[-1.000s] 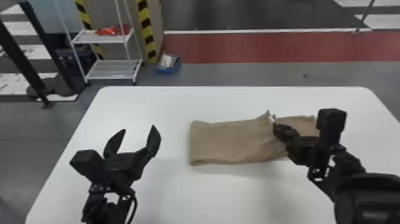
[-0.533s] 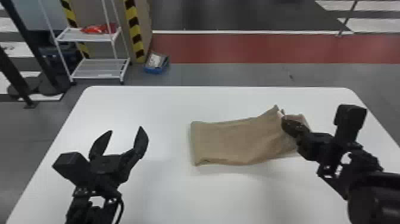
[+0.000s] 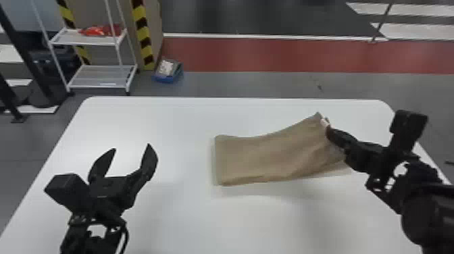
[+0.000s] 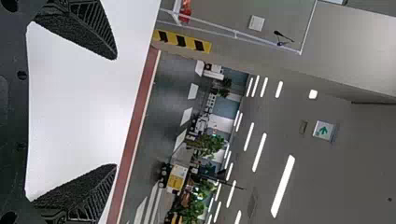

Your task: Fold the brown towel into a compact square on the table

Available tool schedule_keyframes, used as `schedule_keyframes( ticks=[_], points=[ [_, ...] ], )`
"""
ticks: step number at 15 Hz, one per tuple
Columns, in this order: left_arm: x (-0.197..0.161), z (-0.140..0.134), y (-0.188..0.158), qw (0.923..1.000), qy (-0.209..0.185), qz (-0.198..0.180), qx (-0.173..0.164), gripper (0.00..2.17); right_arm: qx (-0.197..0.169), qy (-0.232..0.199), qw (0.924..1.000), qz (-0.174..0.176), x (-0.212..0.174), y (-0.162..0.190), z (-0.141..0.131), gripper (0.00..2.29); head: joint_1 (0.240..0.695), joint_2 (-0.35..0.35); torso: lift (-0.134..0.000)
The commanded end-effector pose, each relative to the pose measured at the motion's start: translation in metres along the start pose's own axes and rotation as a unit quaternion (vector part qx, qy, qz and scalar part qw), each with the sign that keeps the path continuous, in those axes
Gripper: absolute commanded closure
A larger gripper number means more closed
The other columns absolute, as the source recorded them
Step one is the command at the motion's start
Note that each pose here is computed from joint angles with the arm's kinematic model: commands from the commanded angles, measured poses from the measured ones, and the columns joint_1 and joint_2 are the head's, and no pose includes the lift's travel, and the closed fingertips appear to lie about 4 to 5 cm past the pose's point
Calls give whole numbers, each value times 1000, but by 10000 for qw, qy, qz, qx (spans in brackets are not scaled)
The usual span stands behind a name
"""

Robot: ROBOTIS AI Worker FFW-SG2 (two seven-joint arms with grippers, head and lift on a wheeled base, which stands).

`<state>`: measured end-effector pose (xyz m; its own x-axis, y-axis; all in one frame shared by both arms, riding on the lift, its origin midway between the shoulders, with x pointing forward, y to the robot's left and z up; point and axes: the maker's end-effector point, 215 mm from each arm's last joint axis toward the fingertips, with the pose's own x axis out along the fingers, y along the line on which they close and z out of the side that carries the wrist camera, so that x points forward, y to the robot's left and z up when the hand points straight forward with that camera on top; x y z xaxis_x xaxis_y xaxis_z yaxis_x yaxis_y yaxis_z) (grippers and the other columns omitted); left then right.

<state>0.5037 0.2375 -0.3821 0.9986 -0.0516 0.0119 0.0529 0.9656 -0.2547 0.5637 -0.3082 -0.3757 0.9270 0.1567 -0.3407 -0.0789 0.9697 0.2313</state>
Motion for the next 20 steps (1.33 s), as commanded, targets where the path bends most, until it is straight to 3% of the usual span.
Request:
schedule_keyframes(
  ticks=[1,4,7,9,11,12,14,17,20],
  points=[
    [2,-4,2,10000,28,11,-8,46,115,-5,9999,-121,1,-25,-1,1298,695,-71,-99],
    [4,-8,-3,10000,50,-32,-35,46,66,74,9999,-97,22,-36,-19,1298,695,-92,-99],
    [4,-8,-1,10000,56,-19,-18,46,193,-51,9997,110,25,-34,-4,1298,695,-102,-99],
    [4,-8,-1,10000,53,-10,-23,49,273,-375,9988,185,16,-41,30,1298,695,-101,-99],
    [3,-10,-1,10000,70,-14,-18,49,221,-459,9987,56,15,-59,44,1298,695,-105,-99],
    [3,-12,-1,10000,85,-15,-34,49,280,-335,9990,-6,21,-73,30,1251,695,-119,-99],
    [3,-14,-3,9999,91,-30,-38,49,415,134,9989,-189,34,-101,-11,22,695,-135,-99],
    [3,-15,-6,9999,102,-52,-38,49,474,239,9977,-411,27,-124,-29,46,695,-163,-99],
    [3,-16,-5,9999,114,-48,-37,49,421,248,9972,-568,14,-145,-22,66,695,-190,-99]
  ],
)
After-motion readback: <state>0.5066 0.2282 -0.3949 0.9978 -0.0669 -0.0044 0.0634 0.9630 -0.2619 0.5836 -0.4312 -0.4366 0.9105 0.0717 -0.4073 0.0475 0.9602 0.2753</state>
